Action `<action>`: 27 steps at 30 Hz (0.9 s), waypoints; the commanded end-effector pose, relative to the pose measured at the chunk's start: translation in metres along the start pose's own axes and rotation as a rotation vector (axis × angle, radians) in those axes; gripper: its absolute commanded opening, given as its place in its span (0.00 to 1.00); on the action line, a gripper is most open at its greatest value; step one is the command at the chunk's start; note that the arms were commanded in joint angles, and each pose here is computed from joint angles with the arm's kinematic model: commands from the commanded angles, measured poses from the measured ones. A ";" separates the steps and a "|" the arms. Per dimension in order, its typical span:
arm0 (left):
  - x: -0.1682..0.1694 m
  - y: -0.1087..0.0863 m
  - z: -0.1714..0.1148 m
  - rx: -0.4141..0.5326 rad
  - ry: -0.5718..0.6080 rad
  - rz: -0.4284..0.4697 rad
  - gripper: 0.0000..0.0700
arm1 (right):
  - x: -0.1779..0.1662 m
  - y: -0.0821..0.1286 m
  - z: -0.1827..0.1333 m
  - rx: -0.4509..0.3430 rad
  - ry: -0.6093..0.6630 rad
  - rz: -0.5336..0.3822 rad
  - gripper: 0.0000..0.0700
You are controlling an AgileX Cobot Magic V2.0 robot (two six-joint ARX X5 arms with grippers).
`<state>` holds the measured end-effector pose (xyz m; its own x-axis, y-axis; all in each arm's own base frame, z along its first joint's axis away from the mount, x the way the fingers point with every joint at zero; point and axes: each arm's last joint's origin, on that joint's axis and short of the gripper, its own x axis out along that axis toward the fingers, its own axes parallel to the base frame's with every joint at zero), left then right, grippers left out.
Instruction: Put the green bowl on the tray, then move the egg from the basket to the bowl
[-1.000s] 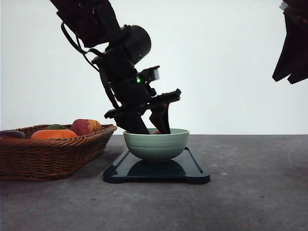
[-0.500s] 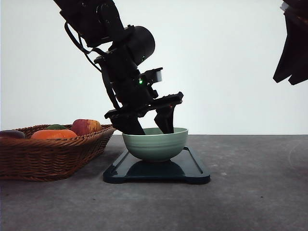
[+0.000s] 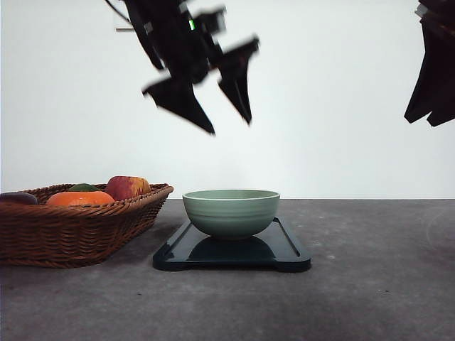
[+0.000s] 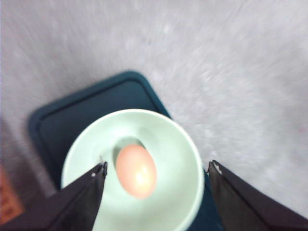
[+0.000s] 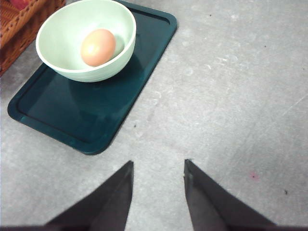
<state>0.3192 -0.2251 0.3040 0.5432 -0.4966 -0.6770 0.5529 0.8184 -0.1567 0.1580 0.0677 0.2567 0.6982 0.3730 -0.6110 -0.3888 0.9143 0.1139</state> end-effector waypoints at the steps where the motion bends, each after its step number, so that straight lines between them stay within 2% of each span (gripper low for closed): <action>1: -0.005 -0.002 0.003 0.004 -0.003 0.002 0.62 | 0.000 0.001 0.003 0.005 -0.006 0.004 0.29; 8: -0.047 0.005 -0.022 -0.006 -0.040 0.014 0.62 | 0.000 0.001 0.002 0.005 -0.003 0.003 0.29; 21: -0.121 0.040 -0.120 -0.118 -0.142 0.113 0.62 | 0.000 0.001 0.003 0.002 -0.011 0.005 0.29; 27: -0.145 0.048 -0.157 -0.181 -0.200 0.160 0.62 | 0.000 0.001 0.004 0.001 -0.022 0.006 0.29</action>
<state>0.1690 -0.0691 0.2803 0.7287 -0.3873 -0.5648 0.3463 0.9199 -0.1840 0.1586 0.0680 0.2575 0.7038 0.3757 -0.6029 -0.3904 0.9136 0.1135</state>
